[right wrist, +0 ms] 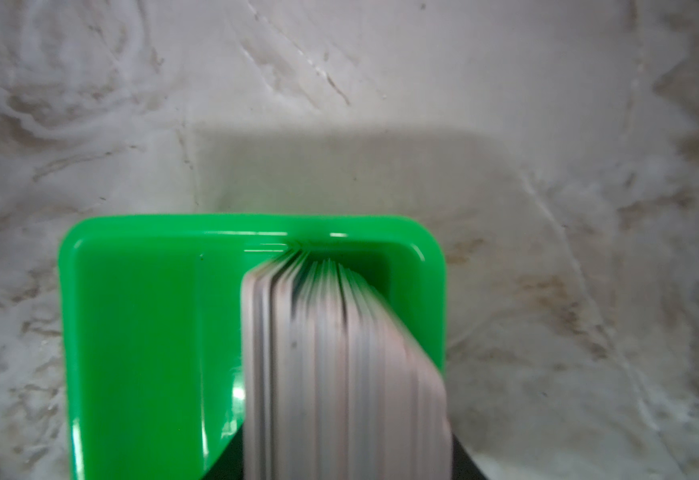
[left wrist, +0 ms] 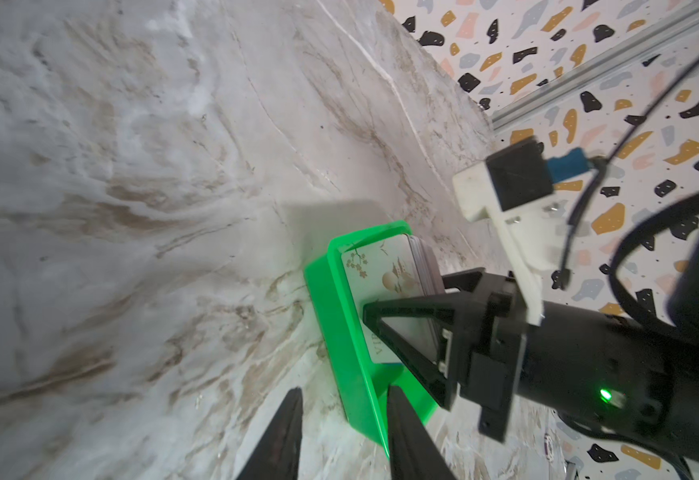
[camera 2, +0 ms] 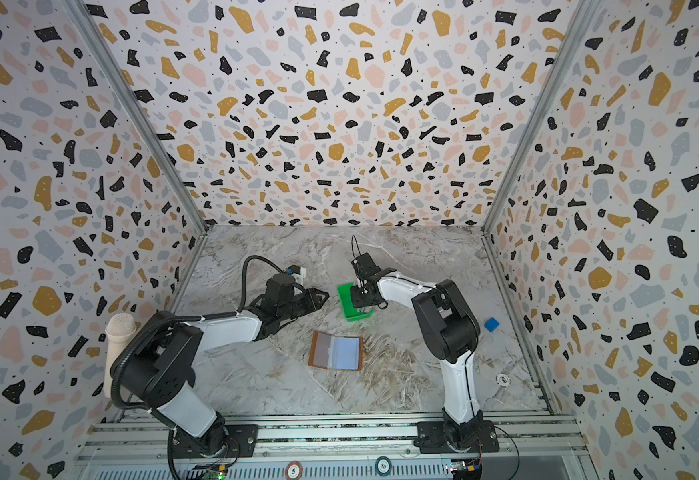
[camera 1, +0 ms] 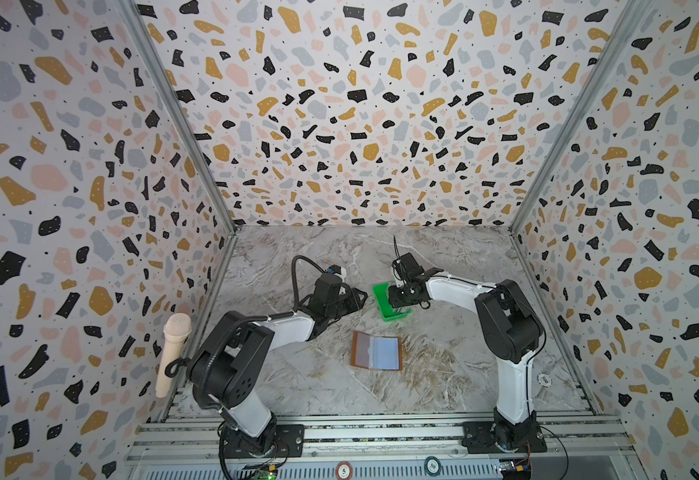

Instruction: Put the credit cards into the card holder

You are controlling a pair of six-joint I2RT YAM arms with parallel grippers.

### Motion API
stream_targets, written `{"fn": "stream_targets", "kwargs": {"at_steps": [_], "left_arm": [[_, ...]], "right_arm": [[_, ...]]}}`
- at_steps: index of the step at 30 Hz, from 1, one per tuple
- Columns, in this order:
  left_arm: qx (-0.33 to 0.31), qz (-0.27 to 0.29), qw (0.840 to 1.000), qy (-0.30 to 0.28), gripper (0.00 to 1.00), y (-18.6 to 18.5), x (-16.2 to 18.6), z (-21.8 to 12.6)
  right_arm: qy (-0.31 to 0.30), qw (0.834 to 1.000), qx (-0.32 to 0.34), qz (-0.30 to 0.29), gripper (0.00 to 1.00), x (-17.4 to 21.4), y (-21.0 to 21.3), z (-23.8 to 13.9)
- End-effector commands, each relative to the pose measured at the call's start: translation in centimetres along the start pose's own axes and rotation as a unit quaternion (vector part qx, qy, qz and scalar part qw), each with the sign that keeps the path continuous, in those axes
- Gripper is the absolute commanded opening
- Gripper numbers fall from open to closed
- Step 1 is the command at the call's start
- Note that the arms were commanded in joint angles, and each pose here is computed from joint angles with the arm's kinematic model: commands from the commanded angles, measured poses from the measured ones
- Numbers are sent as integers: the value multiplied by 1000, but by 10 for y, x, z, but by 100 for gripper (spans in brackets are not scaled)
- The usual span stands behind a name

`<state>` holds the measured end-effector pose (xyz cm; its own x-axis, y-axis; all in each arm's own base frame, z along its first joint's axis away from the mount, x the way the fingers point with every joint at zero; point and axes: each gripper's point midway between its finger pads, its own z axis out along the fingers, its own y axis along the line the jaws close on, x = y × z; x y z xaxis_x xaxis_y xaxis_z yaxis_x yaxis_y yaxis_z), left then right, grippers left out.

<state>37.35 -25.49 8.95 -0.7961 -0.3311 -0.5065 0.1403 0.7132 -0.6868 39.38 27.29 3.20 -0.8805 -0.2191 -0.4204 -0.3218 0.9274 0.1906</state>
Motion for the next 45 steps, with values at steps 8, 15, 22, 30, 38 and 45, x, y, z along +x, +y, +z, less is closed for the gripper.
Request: {"fn": "stream_targets", "kwargs": {"at_steps": [8, 15, 22, 30, 38, 45], "left_arm": [[1, -21, 999, -45, 32, 7, -29, 30], [4, -38, 998, -44, 25, 18, -30, 41], [17, -52, 998, -41, 24, 16, -29, 48], [30, -68, 997, -38, 11, 17, -25, 50], [44, -83, 995, -41, 0, 2, -26, 42], [26, -85, 995, -40, 17, 6, -22, 38]], "right_arm": [[-6, 999, -45, 10, 46, -3, 26, 4], [1, 999, -52, 8, 45, 1, 31, 8], [6, 998, -58, 6, 45, 3, 37, 12], [11, 998, -57, 6, 45, 5, 38, 15], [12, 999, -46, 1, 49, 3, 37, 15], [13, 999, -49, 0, 49, 2, 39, 16]]}}
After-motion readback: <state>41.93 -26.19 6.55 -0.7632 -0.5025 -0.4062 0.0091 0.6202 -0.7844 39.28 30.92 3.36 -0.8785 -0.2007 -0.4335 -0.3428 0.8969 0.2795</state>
